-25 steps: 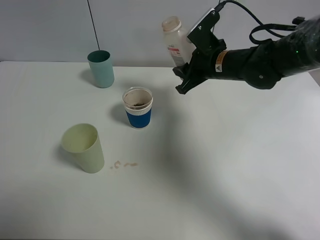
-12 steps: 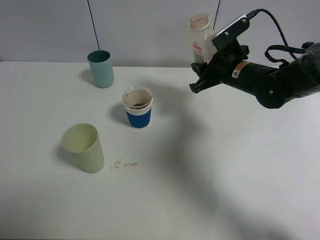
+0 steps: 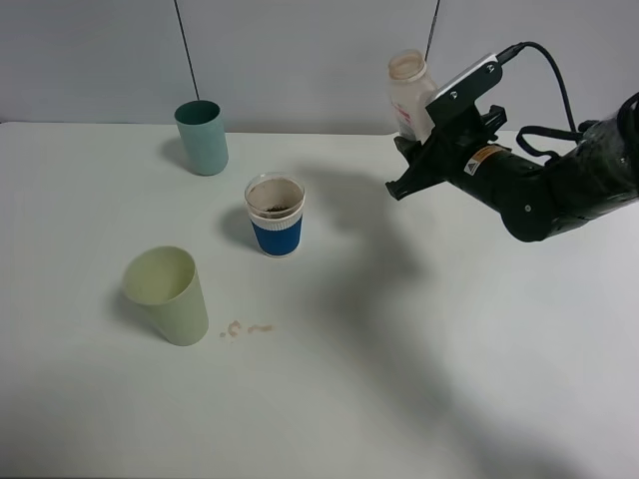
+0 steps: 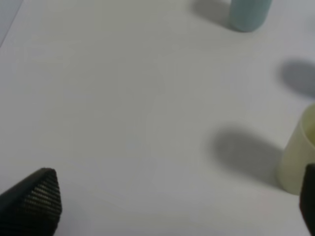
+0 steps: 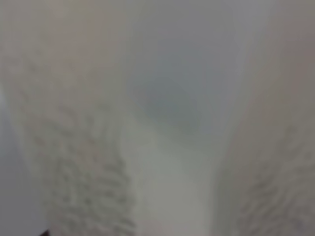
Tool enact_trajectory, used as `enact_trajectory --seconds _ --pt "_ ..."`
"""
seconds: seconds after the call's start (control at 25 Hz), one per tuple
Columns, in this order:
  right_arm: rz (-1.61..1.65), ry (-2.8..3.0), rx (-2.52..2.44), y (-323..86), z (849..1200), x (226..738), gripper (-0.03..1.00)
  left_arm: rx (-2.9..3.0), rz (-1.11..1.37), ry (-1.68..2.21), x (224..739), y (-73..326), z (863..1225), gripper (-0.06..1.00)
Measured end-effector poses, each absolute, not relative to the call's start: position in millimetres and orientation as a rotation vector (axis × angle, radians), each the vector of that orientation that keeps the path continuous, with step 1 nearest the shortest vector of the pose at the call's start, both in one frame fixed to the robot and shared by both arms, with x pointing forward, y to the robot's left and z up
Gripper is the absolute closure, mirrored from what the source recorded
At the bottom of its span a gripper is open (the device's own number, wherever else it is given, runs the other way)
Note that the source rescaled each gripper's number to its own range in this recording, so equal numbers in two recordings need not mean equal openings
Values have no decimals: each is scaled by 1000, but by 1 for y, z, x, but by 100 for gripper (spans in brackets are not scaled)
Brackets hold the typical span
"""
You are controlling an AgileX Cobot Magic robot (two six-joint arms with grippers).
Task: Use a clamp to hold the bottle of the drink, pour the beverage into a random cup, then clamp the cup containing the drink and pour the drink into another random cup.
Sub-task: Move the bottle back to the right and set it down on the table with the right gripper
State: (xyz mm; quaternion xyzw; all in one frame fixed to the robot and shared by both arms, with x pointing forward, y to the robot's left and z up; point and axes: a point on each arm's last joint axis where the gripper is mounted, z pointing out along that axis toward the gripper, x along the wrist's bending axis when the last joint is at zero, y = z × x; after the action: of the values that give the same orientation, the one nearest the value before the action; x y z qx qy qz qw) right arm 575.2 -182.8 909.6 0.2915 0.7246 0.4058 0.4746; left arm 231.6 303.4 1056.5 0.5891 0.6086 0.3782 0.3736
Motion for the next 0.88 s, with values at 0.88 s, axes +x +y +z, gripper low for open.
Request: enact_trajectory --seconds 0.88 --pt "1067 1596 955 -196 850 580 97 1509 969 1559 232 303 1056 1"
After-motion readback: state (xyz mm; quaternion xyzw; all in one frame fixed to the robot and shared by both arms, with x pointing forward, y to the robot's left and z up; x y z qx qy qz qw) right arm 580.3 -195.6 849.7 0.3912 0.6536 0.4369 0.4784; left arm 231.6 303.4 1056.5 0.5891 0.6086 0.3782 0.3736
